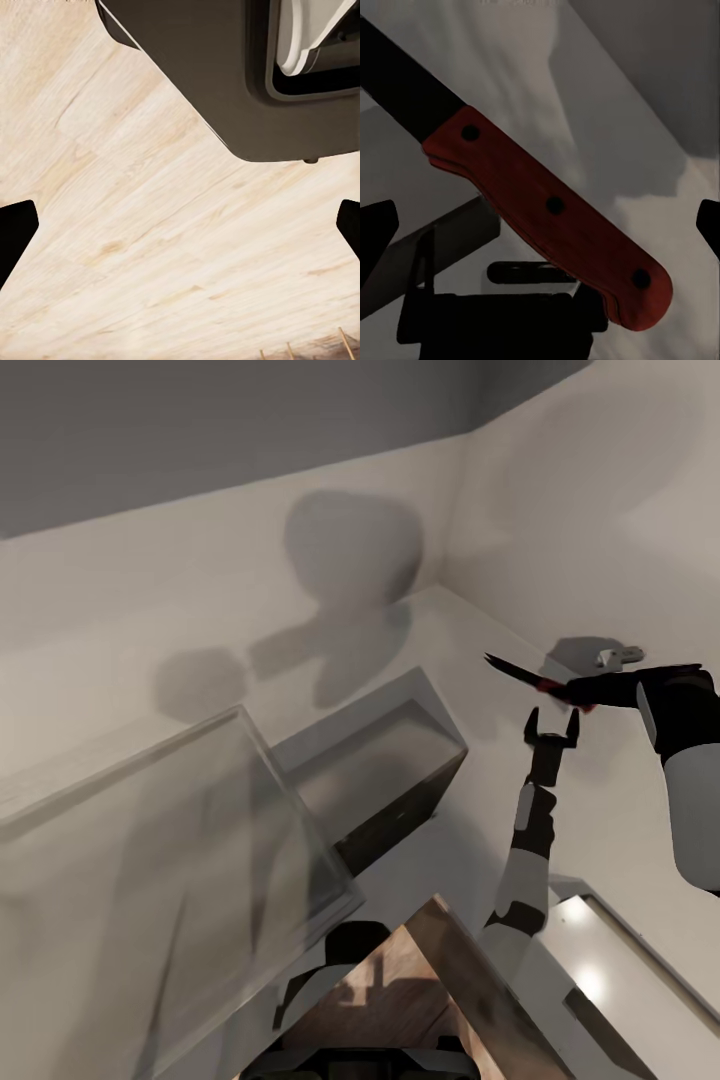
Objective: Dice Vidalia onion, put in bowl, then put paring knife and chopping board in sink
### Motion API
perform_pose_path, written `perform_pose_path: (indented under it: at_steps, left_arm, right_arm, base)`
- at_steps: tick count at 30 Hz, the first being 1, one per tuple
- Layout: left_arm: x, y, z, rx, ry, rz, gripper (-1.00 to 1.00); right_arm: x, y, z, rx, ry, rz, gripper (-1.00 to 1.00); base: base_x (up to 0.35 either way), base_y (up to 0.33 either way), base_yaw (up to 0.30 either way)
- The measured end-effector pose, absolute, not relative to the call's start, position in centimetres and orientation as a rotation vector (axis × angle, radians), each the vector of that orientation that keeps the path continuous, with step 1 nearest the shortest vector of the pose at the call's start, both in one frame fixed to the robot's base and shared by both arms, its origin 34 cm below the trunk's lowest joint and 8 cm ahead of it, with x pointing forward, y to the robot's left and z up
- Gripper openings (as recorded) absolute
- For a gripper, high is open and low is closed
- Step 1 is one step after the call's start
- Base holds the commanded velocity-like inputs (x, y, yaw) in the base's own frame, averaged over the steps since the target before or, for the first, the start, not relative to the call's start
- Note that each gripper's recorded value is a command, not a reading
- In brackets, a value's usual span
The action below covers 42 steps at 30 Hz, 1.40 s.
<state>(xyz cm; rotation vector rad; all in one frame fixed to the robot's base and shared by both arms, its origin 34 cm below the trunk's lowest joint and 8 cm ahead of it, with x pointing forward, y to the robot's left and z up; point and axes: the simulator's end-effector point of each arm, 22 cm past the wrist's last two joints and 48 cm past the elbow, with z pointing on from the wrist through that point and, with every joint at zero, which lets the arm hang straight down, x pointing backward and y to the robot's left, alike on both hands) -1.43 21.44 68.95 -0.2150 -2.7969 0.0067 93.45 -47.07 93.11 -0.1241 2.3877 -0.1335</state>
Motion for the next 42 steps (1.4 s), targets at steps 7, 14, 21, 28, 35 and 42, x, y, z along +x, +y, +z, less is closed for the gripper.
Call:
perform_pose_path:
  at_steps: [7, 14, 21, 28, 35, 42]
  left_arm:
    - [-1.4, 21.4, 68.9, -0.216, -2.798, 0.007, 1.00]
    - [-1.4, 21.4, 68.9, -0.217, -2.798, 0.007, 1.00]
    - [-1.6, 21.4, 69.0, -0.217, -2.793, 0.009, 1.00]
    - [-1.9, 21.4, 69.2, -0.217, -2.782, 0.010, 1.00]
    - [-2.1, 21.4, 69.2, -0.217, -2.779, 0.010, 1.00]
    - [-2.1, 21.4, 69.2, -0.216, -2.778, 0.010, 1.00]
  right_arm:
    - [93.4, -47.0, 93.1, -0.125, 2.389, -0.133, 1.00]
    - [93.2, -46.8, 92.5, -0.124, 2.401, -0.123, 1.00]
    - [92.5, -46.6, 90.6, -0.122, 2.436, -0.112, 1.00]
    - [92.8, -46.6, 90.5, -0.113, 2.430, -0.104, 1.00]
    - [92.8, -46.6, 90.5, -0.109, 2.425, -0.100, 1.00]
    - [92.8, -46.7, 90.5, -0.105, 2.425, -0.098, 1.00]
  base:
    - [0.018, -0.014, 0.000]
    - [0.001, -0.001, 0.000]
    - [0.000, 0.000, 0.000]
    - [0.000, 0.000, 0.000]
    - [0.000, 0.000, 0.000]
    - [0.000, 0.000, 0.000]
